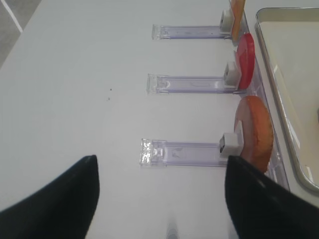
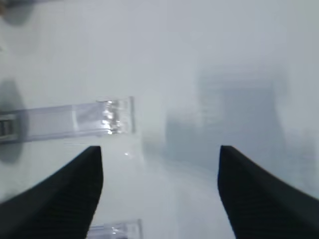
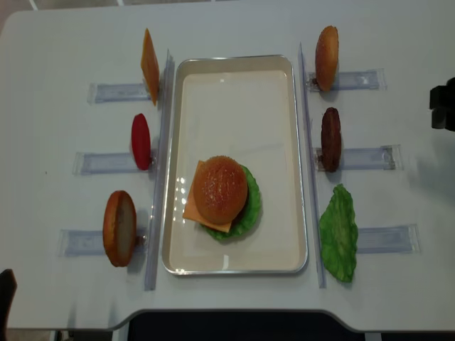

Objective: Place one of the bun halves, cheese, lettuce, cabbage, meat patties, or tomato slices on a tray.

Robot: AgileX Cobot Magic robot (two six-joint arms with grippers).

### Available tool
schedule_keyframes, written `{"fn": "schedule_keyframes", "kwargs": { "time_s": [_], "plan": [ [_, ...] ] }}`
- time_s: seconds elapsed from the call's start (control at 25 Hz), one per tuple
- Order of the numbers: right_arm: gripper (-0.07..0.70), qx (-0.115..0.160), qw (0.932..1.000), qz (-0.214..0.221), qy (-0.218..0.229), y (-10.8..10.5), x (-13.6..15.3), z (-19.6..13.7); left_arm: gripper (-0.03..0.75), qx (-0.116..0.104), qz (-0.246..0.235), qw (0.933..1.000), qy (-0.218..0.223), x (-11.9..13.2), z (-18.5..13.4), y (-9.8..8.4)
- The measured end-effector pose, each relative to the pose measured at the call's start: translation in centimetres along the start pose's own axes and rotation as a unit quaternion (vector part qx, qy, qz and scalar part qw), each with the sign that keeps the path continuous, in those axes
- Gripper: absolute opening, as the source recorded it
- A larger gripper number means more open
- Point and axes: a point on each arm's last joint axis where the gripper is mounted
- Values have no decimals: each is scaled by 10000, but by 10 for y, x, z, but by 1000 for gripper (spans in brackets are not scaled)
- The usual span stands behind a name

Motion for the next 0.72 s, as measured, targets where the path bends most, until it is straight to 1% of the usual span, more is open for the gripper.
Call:
{"fn": "schedule_keyframes", "kwargs": {
  "time_s": [0.08, 0.16, 0.24, 0.48, 0.6, 0.72],
  "plan": [
    [469, 71, 9993, -369, 55, -7, 0, -1, 597, 0, 0, 10000, 0, 0, 0, 0],
    [469, 110, 9983, -573, 55, -10, -1, -1, 597, 0, 0, 10000, 0, 0, 0, 0],
    [469, 132, 9976, -679, 59, -12, -2, -2, 597, 0, 0, 10000, 0, 0, 0, 0],
    [469, 165, 9970, -733, 206, -14, -3, -9, 597, 0, 0, 10000, 0, 0, 0, 0],
    [469, 173, 9972, -715, 150, -17, -10, -26, 597, 0, 0, 10000, 0, 0, 0, 0],
    [469, 241, 9979, -593, -19, -18, -24, -49, 597, 0, 0, 10000, 0, 0, 0, 0]
  ]
}}
Point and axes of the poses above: a point on each arm's last joint axis where the gripper is mounted, x pointing out along that axis toward the gripper, y along the wrist's bending axis when the last joint is at zero, z = x × y, and after that the axes turned 12 degrees about x, right-handed
